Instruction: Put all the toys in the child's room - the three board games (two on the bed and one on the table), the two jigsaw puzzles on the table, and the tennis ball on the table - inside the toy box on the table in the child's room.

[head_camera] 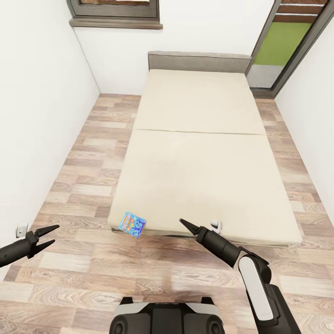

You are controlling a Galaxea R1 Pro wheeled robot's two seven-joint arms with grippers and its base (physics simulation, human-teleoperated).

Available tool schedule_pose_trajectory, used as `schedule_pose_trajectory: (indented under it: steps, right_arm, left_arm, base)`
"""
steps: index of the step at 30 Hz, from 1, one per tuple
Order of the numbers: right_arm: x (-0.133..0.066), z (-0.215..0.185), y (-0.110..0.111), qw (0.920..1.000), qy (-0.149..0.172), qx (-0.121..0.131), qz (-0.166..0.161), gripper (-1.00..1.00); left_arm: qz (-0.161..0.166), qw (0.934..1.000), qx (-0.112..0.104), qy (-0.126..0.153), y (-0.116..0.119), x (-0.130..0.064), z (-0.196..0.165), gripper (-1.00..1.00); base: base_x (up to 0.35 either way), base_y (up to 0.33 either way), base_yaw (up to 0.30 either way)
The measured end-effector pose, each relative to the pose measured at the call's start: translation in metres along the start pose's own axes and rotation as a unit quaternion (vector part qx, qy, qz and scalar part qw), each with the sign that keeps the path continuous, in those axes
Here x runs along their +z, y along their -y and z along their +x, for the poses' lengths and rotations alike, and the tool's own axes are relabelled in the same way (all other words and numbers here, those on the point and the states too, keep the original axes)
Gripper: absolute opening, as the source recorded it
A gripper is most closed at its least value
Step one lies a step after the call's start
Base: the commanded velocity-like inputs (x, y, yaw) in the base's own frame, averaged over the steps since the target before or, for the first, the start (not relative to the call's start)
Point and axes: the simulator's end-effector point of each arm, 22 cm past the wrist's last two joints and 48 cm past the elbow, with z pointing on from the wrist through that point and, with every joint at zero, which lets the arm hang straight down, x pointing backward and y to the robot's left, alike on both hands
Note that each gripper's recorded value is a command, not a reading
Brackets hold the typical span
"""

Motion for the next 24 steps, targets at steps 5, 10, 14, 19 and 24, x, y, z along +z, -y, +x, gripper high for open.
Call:
schedule_pose_trajectory:
  steps: [5, 10, 14, 19, 24]
  right_arm:
    - [0.0, -0.001, -0.005, 1.0, 0.0, -0.004, -0.004, 1.0]
    - [0.0, -0.002, -0.009, 1.0, 0.001, -0.007, -0.006, 1.0]
    - [0.0, -0.003, -0.013, 0.9999, 0.001, -0.01, -0.009, 1.0]
    - [-0.001, -0.004, -0.017, 0.9999, 0.002, -0.012, -0.011, 1.0]
    - [-0.001, -0.006, -0.021, 0.9998, 0.004, -0.015, -0.014, 1.0]
  left_arm:
    - [0.003, 1.0, 0.002, 0.002, 0.004, -0.002, -0.002, 1.0]
    - [0.006, 1.0, 0.004, 0.004, 0.008, -0.003, -0.003, 1.0]
    - [0.008, 0.9999, 0.006, 0.006, 0.011, -0.004, -0.004, 1.0]
    - [0.011, 0.9999, 0.008, 0.008, 0.014, -0.006, -0.006, 1.0]
    - [0.013, 0.9998, 0.01, 0.01, 0.018, -0.008, -0.007, 1.0]
  base:
    - [0.0, 0.0, 0.071]
    - [0.0, 0.0, 0.071]
    - [0.0, 0.0, 0.059]
    - [0.0, 0.0, 0.019]
    - [0.0, 0.0, 0.004]
